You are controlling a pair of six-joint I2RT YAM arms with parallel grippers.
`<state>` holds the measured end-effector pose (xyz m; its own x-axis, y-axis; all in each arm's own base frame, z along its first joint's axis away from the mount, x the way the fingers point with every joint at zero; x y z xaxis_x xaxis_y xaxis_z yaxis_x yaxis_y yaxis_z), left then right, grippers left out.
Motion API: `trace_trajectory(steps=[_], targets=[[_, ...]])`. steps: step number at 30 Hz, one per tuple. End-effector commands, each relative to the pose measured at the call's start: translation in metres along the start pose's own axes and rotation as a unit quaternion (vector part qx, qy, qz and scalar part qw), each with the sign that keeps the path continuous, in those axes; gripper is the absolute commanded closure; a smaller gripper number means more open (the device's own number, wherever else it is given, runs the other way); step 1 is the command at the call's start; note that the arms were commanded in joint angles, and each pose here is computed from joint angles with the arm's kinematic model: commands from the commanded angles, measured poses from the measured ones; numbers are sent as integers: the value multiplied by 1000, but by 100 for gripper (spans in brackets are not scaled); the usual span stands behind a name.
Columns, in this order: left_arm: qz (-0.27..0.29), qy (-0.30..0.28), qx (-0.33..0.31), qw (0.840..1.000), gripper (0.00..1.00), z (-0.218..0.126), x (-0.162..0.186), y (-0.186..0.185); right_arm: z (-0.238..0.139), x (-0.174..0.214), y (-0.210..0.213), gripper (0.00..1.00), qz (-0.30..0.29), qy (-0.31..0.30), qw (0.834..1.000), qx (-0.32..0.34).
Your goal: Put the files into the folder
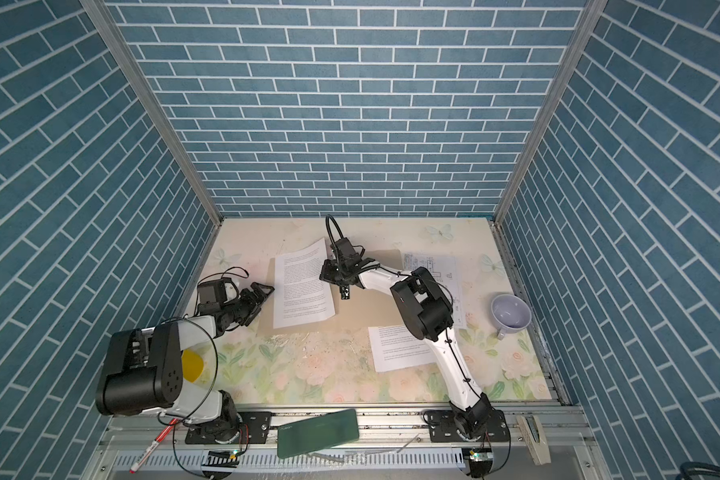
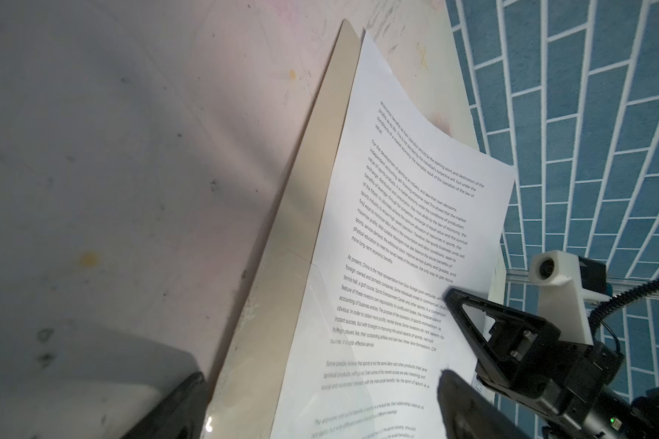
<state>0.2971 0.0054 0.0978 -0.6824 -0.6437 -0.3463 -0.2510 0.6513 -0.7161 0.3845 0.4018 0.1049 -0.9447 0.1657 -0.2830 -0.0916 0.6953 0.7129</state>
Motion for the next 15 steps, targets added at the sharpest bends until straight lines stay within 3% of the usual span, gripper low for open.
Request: trace_trajectory(steps=[1,15], targets=[[-59,66,-62,994,4,2,36,29,-13,4,11,100,20,4,1000,-8],[-61,67,-58,994,4,2,38,30,-17,14,2,100,19,-6,1000,11]])
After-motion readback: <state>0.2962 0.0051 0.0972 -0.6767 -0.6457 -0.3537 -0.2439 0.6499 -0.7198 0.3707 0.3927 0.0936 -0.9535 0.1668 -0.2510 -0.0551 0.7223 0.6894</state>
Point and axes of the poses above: each gripper's point midway between its finger pads, its own z axis out along the fingers, its own y axis along the line the jaws close on, x = y × z, the point moved 8 cm from there along -z, back along the fingers, and after that the axes turned 6 degrees about z, right-handed, at the moved point
